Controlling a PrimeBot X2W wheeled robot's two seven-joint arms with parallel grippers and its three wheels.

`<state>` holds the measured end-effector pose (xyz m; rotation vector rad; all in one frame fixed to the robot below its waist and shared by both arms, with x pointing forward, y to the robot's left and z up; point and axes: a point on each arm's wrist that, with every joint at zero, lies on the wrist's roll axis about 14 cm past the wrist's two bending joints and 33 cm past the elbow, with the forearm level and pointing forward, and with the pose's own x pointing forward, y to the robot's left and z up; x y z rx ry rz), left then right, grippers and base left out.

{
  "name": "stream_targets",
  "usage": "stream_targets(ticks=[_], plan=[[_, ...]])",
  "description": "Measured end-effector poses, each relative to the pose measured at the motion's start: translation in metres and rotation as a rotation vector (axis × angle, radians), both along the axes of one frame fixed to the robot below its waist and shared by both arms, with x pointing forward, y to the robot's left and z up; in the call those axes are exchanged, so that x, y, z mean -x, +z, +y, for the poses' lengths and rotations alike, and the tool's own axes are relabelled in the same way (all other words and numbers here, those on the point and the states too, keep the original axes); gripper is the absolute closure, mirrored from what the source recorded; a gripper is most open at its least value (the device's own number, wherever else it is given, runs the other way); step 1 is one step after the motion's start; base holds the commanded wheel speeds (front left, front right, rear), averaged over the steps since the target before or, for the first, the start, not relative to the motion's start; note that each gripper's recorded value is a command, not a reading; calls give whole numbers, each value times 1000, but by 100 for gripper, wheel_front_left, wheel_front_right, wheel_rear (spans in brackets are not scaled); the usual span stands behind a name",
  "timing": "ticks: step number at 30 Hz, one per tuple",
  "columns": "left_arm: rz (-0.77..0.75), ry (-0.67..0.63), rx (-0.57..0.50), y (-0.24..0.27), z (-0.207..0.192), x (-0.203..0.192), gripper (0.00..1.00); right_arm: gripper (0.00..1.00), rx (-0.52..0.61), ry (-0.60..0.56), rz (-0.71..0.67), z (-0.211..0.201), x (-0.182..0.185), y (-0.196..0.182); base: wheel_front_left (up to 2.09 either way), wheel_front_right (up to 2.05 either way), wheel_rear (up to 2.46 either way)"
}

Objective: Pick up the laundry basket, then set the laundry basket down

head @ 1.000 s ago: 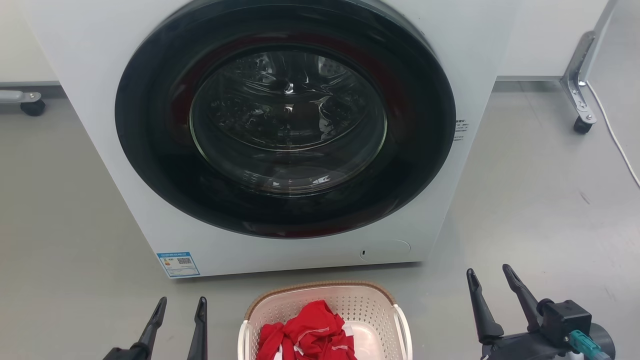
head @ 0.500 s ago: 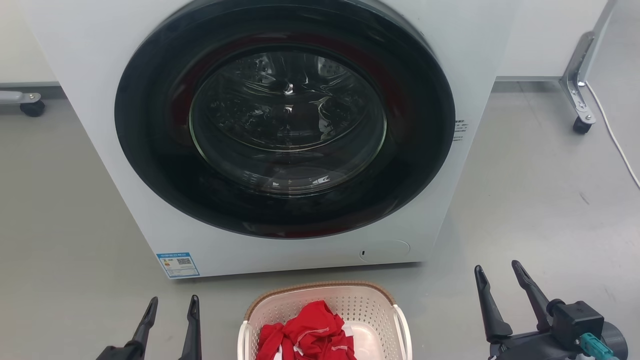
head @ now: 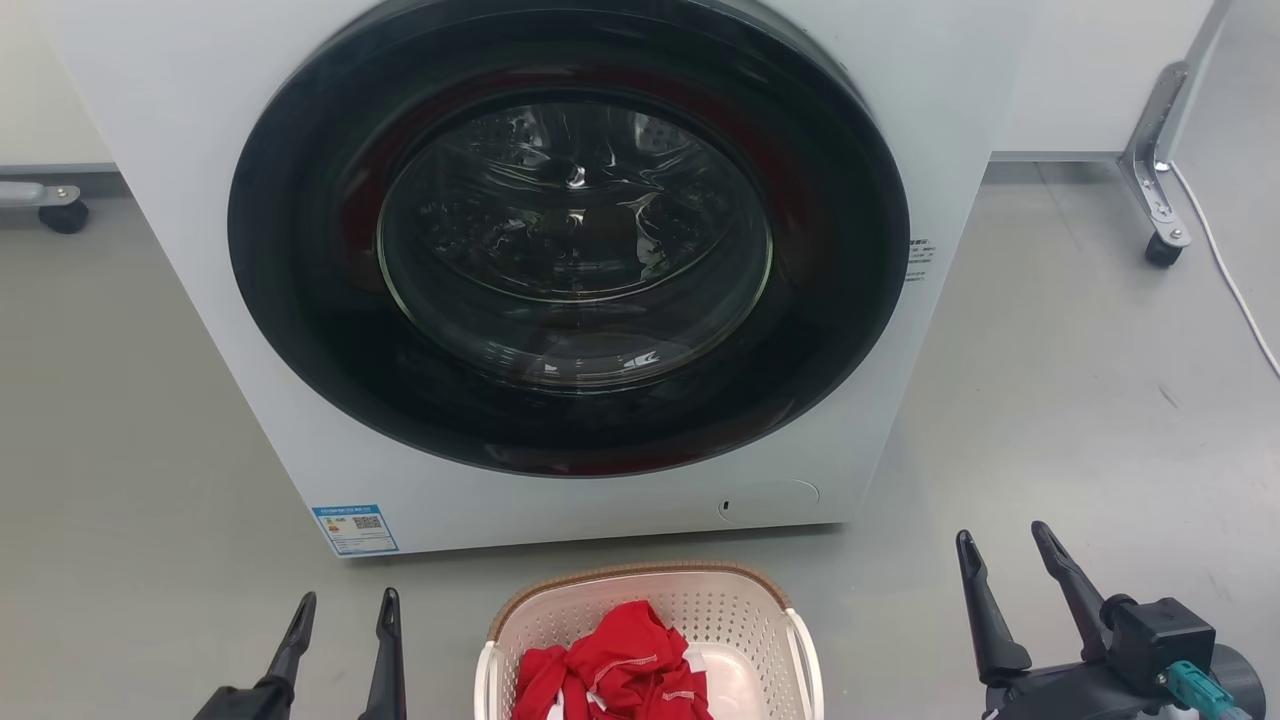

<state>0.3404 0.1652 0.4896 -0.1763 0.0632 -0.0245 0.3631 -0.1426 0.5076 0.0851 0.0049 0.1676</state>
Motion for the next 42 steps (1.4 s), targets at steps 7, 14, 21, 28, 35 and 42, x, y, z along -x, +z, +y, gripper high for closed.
stream_targets(ticks=[7, 14, 21, 28, 35, 42], plan=[[6, -1, -3, 1, -2, -1, 100, 100, 3, 0, 17, 2, 1, -2, 0, 0, 0], [75, 4, 19, -20, -4, 6, 100, 100, -19, -10, 103, 4, 12, -28, 0, 0, 0], [109, 23, 101, -26, 1, 6, 100, 100, -105, -41, 137, -4, 9, -30, 0, 0, 0], [135, 40, 201, -29, 4, 3, 100, 100, -215, -68, 178, -10, 7, -34, 0, 0, 0], [159, 57, 306, -33, 7, 2, 100, 100, -317, -97, 208, -16, 4, -36, 0, 0, 0], [169, 70, 399, -33, 9, -2, 100, 100, -423, -118, 232, -20, 1, -37, 0, 0, 0]])
